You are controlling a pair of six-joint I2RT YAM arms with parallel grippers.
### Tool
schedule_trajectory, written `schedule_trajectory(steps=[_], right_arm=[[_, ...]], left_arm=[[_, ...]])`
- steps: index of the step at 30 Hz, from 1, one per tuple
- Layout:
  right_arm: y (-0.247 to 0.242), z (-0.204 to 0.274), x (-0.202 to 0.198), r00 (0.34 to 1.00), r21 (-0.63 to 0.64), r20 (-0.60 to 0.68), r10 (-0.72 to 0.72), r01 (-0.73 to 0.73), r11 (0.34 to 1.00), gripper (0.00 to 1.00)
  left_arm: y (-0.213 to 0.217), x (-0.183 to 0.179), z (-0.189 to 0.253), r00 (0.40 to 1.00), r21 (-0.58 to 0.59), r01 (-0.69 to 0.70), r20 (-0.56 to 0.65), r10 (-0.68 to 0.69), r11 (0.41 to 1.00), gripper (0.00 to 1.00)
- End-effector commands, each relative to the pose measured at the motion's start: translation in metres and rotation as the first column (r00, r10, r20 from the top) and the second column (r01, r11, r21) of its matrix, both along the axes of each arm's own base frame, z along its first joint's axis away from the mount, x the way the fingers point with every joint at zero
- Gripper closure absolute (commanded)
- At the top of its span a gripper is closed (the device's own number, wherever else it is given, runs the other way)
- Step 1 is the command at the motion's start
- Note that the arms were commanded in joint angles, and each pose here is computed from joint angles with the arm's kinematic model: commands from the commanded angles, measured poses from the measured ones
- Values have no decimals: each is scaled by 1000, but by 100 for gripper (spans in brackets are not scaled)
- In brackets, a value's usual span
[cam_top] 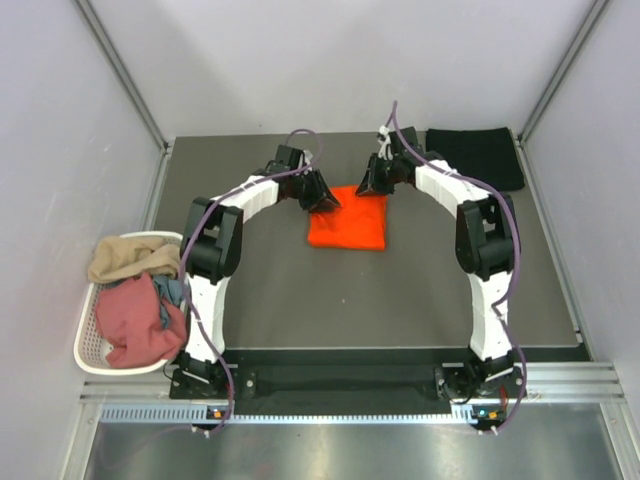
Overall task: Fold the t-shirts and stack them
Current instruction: Fold the tshirt
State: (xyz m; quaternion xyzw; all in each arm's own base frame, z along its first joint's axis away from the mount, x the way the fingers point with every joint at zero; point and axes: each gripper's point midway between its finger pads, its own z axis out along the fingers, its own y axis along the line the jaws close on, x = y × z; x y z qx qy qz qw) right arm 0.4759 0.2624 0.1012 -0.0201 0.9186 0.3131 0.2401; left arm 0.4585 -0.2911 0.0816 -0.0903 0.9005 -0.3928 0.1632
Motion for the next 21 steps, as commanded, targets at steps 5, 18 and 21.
schedule_trajectory(steps=[5, 18, 21], right_arm=[[-21, -29, 39, 996, 183, -34, -78, 83, 980, 88], [-58, -6, 72, 994, 64, -2, -111, 111, 992, 87], [-54, 24, 59, 997, 73, 20, -74, 73, 995, 82]], left_arm=[[26, 66, -7, 994, -68, -68, 76, 73, 995, 65], [34, 83, 22, 995, -12, -16, 97, 17, 1000, 54], [33, 68, 49, 994, -23, -2, 108, 4, 1000, 50]])
